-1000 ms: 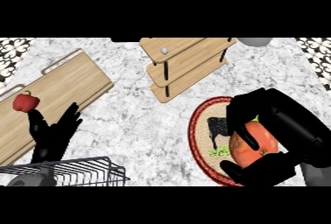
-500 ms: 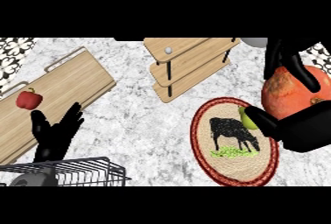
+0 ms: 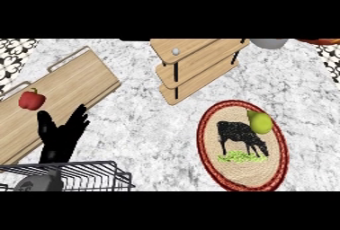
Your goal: Pick the squash from the placemat and place it in the tiered shelf
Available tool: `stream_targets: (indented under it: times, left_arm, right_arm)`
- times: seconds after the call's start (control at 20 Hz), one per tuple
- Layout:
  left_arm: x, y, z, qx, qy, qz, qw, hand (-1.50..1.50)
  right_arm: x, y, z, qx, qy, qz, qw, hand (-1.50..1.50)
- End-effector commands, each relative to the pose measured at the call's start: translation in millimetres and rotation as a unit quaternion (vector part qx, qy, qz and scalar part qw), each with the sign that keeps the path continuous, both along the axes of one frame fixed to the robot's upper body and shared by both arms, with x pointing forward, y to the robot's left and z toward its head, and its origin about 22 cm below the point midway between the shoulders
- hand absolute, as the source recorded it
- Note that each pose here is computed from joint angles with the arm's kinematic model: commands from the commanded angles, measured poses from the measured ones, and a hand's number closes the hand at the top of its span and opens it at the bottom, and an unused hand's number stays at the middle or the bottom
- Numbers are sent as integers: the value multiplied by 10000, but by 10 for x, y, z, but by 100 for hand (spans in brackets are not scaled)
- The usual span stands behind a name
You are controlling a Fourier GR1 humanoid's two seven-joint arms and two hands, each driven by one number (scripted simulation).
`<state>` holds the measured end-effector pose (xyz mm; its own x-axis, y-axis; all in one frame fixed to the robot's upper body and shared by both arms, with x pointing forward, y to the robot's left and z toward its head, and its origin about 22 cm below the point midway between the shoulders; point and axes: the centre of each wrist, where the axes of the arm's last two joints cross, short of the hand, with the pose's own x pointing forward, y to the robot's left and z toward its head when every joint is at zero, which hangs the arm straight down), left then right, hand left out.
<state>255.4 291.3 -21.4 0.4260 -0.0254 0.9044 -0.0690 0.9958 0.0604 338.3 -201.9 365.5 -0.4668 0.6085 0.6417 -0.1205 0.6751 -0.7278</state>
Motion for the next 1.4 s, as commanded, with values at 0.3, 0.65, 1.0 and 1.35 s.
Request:
stream_targets:
  times: [0.3, 0.65, 1.0, 1.35]
  left_arm:
    - [81, -26, -31, -77, 98, -38, 9999, 0]
    - [-66, -163, -158, -32, 69, -104, 9999, 0]
    - [63, -68, -66, 1, 31, -17, 10000, 0]
    - [57, -223, 69, -11, 24, 4, 10000, 0]
  right_arm:
    - [626, -2, -13, -454, 187, 236, 9985, 150]
    - [962, 167, -363, -715, -81, 182, 9972, 150]
    - [1177, 375, -519, -654, -254, 143, 9974, 150]
    - [1313, 156, -569, -539, -182, 244, 9981, 150]
